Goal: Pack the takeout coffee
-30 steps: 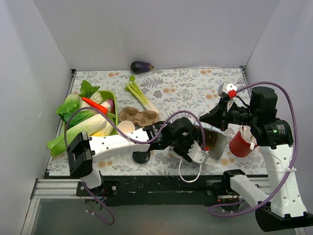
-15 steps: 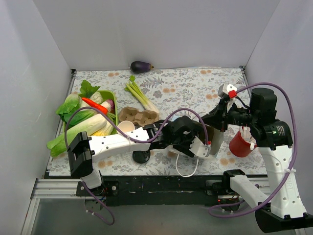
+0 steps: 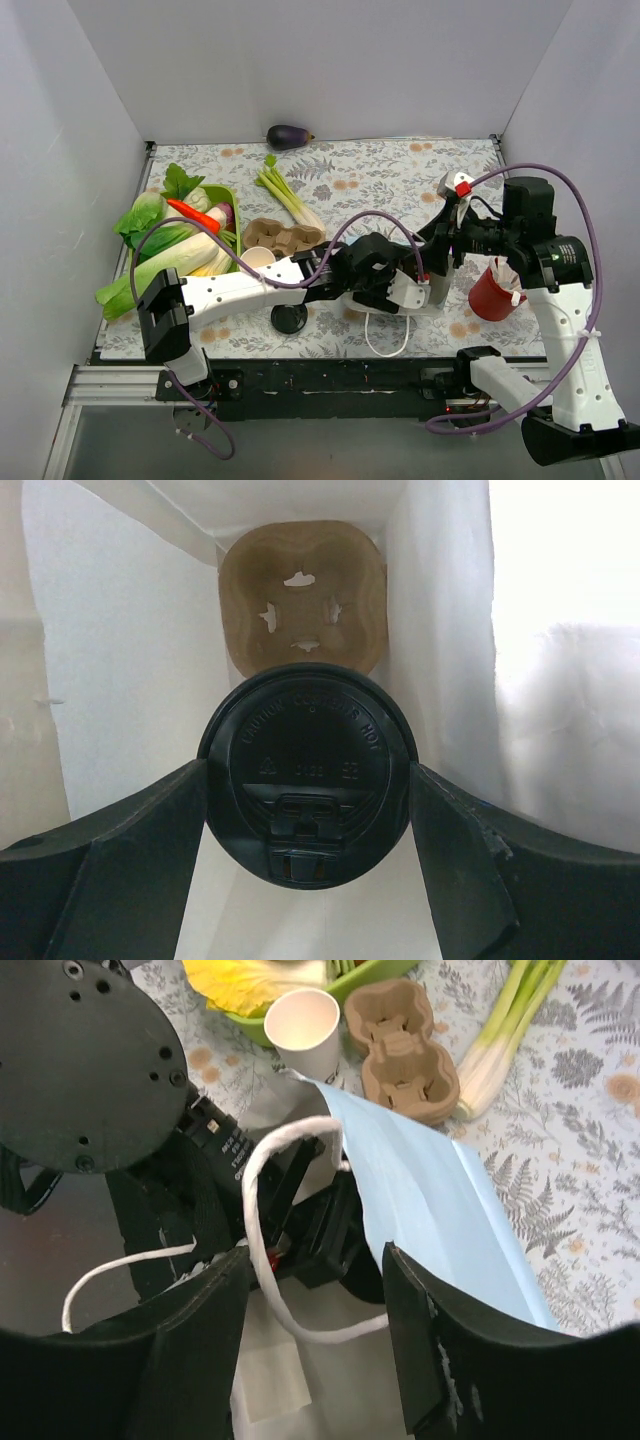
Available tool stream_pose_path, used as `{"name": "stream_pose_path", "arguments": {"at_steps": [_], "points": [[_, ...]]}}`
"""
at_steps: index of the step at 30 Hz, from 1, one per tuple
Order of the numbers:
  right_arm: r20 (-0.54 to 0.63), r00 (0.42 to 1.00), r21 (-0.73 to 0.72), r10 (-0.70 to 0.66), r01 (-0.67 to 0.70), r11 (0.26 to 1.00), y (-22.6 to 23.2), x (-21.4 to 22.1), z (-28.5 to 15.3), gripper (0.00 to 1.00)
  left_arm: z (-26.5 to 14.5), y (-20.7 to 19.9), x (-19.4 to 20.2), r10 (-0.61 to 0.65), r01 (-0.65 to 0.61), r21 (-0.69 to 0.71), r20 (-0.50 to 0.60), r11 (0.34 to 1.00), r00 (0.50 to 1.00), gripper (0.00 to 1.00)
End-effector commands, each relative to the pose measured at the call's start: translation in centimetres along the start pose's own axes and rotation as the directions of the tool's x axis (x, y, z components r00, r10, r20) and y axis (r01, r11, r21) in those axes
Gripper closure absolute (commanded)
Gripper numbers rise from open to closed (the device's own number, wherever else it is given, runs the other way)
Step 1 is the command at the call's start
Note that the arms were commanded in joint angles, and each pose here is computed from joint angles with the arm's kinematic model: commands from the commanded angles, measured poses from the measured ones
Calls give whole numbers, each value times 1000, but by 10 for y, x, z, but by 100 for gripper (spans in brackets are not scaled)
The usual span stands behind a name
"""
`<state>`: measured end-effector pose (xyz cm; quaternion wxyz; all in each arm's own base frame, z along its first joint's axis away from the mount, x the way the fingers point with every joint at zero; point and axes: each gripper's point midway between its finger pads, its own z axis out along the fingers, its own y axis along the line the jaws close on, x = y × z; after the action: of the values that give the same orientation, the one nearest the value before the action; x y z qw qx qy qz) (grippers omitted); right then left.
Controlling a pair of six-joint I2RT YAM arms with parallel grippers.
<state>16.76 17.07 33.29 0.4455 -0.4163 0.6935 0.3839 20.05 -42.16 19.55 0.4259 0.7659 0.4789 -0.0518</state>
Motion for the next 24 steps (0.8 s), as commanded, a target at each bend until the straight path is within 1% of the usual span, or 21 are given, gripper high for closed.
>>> {"name": "stream_pose_path", "arguments": {"at_steps": [1,3,5,7,10,13,15,16,17,19,20,21,23,24], "points": [[-91,991,24,-94,97,995,-2,12,-10,35,-16,13,-1,-89,90,-38,25,995,996,100],[-117,988,13,-104,106,994,-1,16,-11,33,-17,13,0,-100,101,-40,31,994,995,100],[-137,980,1,-144,146,989,-6,20,-10,32,-20,15,1,-103,105,-50,37,993,994,100],[-155,975,4,-160,163,987,-13,24,-7,32,-22,16,2,-107,109,-50,45,993,993,100],[-158,970,29,-184,191,981,-27,28,-2,34,-24,14,3,-109,111,-41,51,993,993,100],[-174,965,20,-195,202,979,-34,38,3,38,-24,13,5,-111,113,-42,52,993,992,100],[-189,958,5,-217,222,975,-37,43,5,43,-25,17,6,-115,118,-50,55,992,992,100],[-192,956,2,-222,226,974,-38,45,6,46,-25,17,6,-118,121,-51,57,991,991,100],[-196,954,-4,-226,229,973,-39,46,6,53,-27,19,6,-122,125,-57,62,990,991,100],[-196,952,-10,-234,237,971,-40,47,8,63,-27,21,9,-125,129,-67,62,989,990,100],[-198,952,-15,-234,236,972,-40,47,8,75,-27,22,10,-129,133,-73,60,988,990,100],[-194,953,-24,-234,234,972,-39,47,8,80,-27,22,11,-130,134,-73,60,988,990,100],[-190,951,-38,-243,240,970,-35,44,7,98,-27,25,15,-135,139,-90,51,986,990,100],[-183,954,-41,-239,235,971,-33,43,7,99,-27,25,16,-135,139,-92,47,986,990,100]]}}
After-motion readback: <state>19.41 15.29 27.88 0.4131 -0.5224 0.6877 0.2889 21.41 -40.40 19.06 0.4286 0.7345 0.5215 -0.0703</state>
